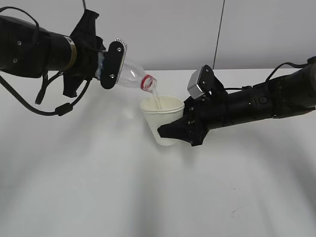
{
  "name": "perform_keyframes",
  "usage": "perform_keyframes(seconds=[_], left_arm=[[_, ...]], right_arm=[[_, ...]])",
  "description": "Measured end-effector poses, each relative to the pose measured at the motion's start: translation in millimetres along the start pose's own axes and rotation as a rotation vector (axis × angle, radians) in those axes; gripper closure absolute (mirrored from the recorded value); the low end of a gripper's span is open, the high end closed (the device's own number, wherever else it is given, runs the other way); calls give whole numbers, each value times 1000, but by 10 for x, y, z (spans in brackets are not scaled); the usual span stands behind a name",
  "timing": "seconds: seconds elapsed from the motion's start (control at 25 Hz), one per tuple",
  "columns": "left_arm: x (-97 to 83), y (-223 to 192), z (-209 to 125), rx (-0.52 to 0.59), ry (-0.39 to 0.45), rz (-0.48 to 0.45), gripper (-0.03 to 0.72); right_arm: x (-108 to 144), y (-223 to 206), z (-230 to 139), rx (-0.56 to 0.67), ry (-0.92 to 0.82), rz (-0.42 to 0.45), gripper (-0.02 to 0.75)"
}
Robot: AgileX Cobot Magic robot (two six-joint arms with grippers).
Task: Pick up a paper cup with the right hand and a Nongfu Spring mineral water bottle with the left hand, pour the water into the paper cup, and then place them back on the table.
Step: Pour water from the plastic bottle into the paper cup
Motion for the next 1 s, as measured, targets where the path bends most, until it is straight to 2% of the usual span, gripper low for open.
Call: perform_keyframes(seconds=[1.0], left_arm=[[7, 0, 5, -3, -25, 5, 398]], right_arm=[[-3, 0, -4, 3, 5, -2, 307]])
Point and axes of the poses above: a point on each arm's last joint axis where the gripper is mounted, y pointing back along that axis away from the gripper, x along the wrist's bending axis when the last joint is at zero, z = x × y, the point moved 5 cm from there along -y, pointing out along that axis toward the gripper, and after that the axes turned 8 degrees about y, right-handed, at the moved point
